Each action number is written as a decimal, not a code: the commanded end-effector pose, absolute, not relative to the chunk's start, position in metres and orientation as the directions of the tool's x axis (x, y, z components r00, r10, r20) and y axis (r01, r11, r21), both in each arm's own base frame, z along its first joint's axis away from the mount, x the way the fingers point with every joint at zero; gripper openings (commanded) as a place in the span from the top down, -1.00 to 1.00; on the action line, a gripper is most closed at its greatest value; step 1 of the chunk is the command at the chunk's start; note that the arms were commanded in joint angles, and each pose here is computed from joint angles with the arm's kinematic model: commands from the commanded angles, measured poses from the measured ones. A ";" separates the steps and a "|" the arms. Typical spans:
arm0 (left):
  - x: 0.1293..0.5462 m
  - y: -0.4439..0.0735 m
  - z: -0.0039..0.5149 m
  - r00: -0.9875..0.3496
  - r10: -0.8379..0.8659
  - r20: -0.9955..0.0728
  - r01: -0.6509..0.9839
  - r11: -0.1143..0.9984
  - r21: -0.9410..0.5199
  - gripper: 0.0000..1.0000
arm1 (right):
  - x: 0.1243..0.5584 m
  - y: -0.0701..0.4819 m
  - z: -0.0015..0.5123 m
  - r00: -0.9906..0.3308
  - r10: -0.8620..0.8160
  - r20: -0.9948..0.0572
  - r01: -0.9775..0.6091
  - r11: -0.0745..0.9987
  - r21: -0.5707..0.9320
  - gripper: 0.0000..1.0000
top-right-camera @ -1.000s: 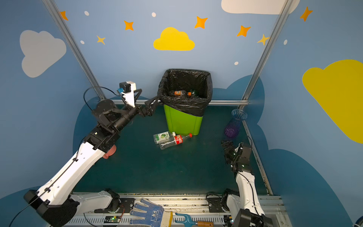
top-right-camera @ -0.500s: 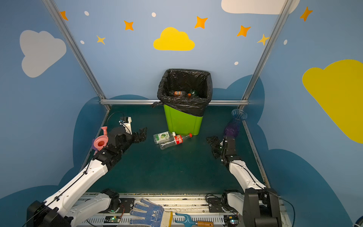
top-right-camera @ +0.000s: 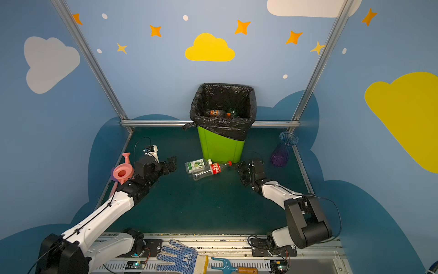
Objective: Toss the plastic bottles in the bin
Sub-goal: 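Draw the left gripper back while the right reaches the red-capped cola bottle, then close the right gripper on the cola bottle's red cap end, then lift the cola bottle with the right gripper over the bin and release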
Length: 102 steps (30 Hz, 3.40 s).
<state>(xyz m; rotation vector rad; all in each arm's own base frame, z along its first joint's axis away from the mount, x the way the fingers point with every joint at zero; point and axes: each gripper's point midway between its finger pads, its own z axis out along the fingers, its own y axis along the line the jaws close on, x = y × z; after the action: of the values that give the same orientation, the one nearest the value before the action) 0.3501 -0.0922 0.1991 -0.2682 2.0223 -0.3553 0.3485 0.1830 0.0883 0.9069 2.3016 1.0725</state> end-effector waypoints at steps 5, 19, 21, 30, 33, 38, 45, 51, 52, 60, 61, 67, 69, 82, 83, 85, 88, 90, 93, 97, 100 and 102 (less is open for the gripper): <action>0.348 -0.081 0.194 -0.444 -0.373 -0.815 -0.084 0.923 -0.376 -1.00 | 0.365 0.238 0.090 -0.713 0.700 -0.047 0.381 0.444 0.811 -0.84; 0.344 -0.073 0.187 -0.444 -0.392 -0.806 -0.110 0.916 -0.385 -1.00 | 0.363 0.294 0.067 -0.740 0.671 0.048 0.464 0.459 0.757 -0.82; 0.343 -0.072 0.188 -0.444 -0.391 -0.806 -0.113 0.917 -0.383 -1.00 | 0.365 0.296 0.062 -0.740 0.671 0.051 0.474 0.465 0.748 -0.81; 0.340 -0.068 0.187 -0.442 -0.397 -0.805 -0.124 0.915 -0.383 -1.00 | 0.371 0.292 0.047 -0.739 0.674 0.018 0.501 0.531 0.684 -0.65; 0.340 -0.068 0.187 -0.442 -0.399 -0.803 -0.125 0.914 -0.386 -1.00 | 0.371 0.288 0.044 -0.749 0.663 -0.008 0.495 0.566 0.659 -0.59; 0.340 -0.068 0.185 -0.445 -0.404 -0.799 -0.126 0.912 -0.391 -1.00 | 0.368 0.284 0.033 -0.772 0.636 -0.007 0.497 0.610 0.618 -0.58; 0.340 -0.067 0.183 -0.448 -0.410 -0.795 -0.133 0.910 -0.394 -1.00 | 0.367 0.291 0.026 -0.806 0.592 0.004 0.472 0.639 0.607 -0.50; 0.339 -0.065 0.182 -0.449 -0.412 -0.793 -0.139 0.909 -0.394 -1.00 | 0.363 0.294 0.024 -0.811 0.585 0.023 0.468 0.624 0.625 -0.26; 0.339 -0.066 0.182 -0.449 -0.414 -0.792 -0.140 0.908 -0.395 -1.00 | 0.362 0.293 0.025 -0.810 0.586 0.022 0.468 0.623 0.627 -0.20; 0.339 -0.062 0.179 -0.449 -0.422 -0.788 -0.157 0.905 -0.395 -1.00 | 0.362 0.284 0.052 -0.809 0.586 -0.035 0.414 0.612 0.674 -0.12; 0.340 -0.062 0.178 -0.449 -0.423 -0.787 -0.160 0.905 -0.395 -1.00 | 0.363 0.280 0.061 -0.809 0.584 -0.062 0.395 0.619 0.679 -0.11; 0.342 -0.060 0.171 -0.458 -0.440 -0.772 -0.183 0.897 -0.403 -1.00 | 0.371 0.241 0.130 -0.771 0.584 -0.254 0.271 0.662 0.699 -0.10; 0.343 -0.060 0.168 -0.463 -0.445 -0.767 -0.189 0.894 -0.406 -1.00 | 0.374 0.223 0.160 -0.739 0.591 -0.323 0.227 0.671 0.706 -0.10; 0.360 -0.069 0.154 -0.502 -0.474 -0.723 -0.204 0.878 -0.434 -1.00 | 0.298 0.059 0.490 0.056 0.559 -0.828 -0.074 0.829 0.555 -0.13; 0.361 -0.070 0.152 -0.508 -0.475 -0.719 -0.204 0.877 -0.435 -1.00 | 0.286 0.049 0.515 0.134 0.543 -0.829 -0.094 0.840 0.535 -0.13; 0.363 -0.073 0.148 -0.522 -0.477 -0.707 -0.204 0.875 -0.439 -1.00 | 0.261 0.034 0.563 0.283 0.513 -0.811 -0.127 0.858 0.498 -0.13; 0.366 -0.080 0.145 -0.550 -0.479 -0.684 -0.194 0.870 -0.454 -1.00 | 0.247 0.029 0.602 0.385 0.497 -0.778 -0.172 0.866 0.469 -0.14; 0.368 -0.086 0.143 -0.579 -0.470 -0.666 -0.181 0.871 -0.457 -1.00 | 0.256 0.036 0.613 0.393 0.506 -0.768 -0.203 0.862 0.465 -0.15; 0.370 -0.093 0.143 -0.614 -0.451 -0.648 -0.163 0.876 -0.455 -1.00 | 0.296 0.058 0.611 0.344 0.541 -0.767 -0.246 0.841 0.482 -0.15; 0.372 -0.104 0.140 -0.656 -0.405 -0.637 -0.104 0.884 -0.456 -1.00 | 0.409 0.141 0.566 -0.004 0.506 -0.862 -0.360 0.804 0.473 -0.35; 0.373 -0.111 0.135 -0.686 -0.390 -0.615 -0.087 0.882 -0.463 -1.00 | 0.454 0.191 0.533 -0.290 0.376 -0.880 -0.424 0.774 0.470 -0.53; 0.370 -0.111 0.134 -0.700 -0.368 -0.611 -0.080 0.892 -0.446 -1.00 | 0.453 0.187 0.541 -0.286 0.374 -0.882 -0.412 0.784 0.465 -0.64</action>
<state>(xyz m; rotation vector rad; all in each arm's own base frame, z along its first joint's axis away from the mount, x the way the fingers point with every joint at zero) 0.3743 -0.1061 0.1336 -0.3766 2.2717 -0.4936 0.4629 0.1645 0.5924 0.0701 1.4242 0.6890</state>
